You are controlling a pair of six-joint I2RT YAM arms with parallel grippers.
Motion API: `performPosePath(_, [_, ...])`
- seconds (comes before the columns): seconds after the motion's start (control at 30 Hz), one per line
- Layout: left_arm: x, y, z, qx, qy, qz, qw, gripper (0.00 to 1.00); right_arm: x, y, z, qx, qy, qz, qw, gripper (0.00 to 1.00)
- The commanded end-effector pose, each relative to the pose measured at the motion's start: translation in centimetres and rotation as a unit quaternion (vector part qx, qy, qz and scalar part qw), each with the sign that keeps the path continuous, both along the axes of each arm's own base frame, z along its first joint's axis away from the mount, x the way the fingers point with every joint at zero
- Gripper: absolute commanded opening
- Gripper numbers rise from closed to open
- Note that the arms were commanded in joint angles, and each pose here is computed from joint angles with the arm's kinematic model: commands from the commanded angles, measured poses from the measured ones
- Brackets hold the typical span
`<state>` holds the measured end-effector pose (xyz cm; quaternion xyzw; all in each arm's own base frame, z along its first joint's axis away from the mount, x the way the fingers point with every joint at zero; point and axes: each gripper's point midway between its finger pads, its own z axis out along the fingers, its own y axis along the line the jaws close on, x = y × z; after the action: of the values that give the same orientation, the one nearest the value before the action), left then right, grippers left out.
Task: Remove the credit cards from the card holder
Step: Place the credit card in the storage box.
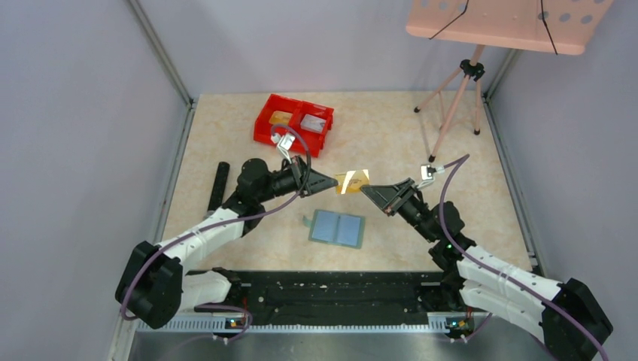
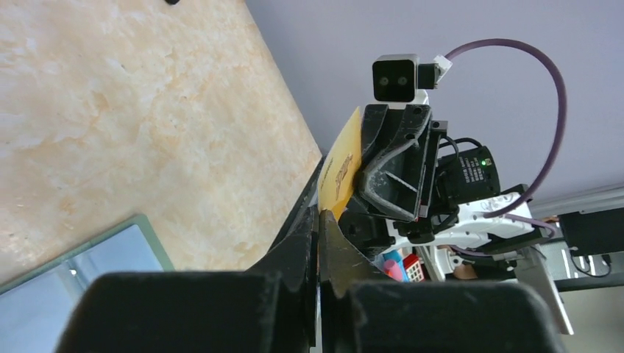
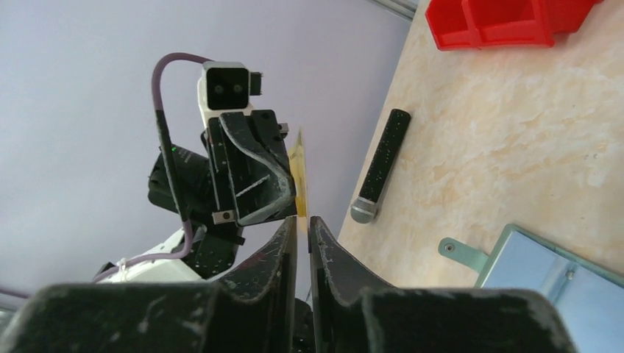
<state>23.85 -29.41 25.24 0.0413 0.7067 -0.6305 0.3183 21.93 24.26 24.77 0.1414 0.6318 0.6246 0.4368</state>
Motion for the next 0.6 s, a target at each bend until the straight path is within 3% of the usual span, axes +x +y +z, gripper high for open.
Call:
performPosePath(0.0, [2.3, 1.4, 2.5, 0.02, -0.06, 0.04, 0.997, 0.0, -0.4, 0.0, 0.3, -0.014, -0.02, 0.01, 1.0, 0.18])
performPosePath(0.1, [3.6, 3.1, 2.7, 0.052, -0.075, 0.054, 0.994, 0.0, -0.7, -0.2, -0.3, -0.04, -0.025, 0.009, 0.999, 0.29])
performPosePath(0.23, [6.1, 6.4, 1.1, 0.148, -0.068, 0.089, 0.983, 0.0, -1.0, -0.5, -0.7, -0.076, -0.035, 0.007, 0.996, 0.49])
performPosePath(0.33, [8.8, 10.4, -0.2, 0.237, -0.036, 0.127, 0.963, 0.0, -1.2, -0.8, -1.0, -0.095, -0.032, 0.007, 0.995, 0.7])
performPosePath(0.43, [11.2, 14.1, -0.8, 0.292, -0.022, 0.156, 0.943, 0.0, -1.5, -1.2, -1.2, -0.117, -0.03, 0.005, 0.993, 0.97])
performPosePath(0.57, [14.2, 18.7, -0.9, 0.346, 0.001, 0.191, 0.918, 0.0, -1.9, -1.4, -1.6, -0.146, -0.026, 0.011, 0.989, 0.99])
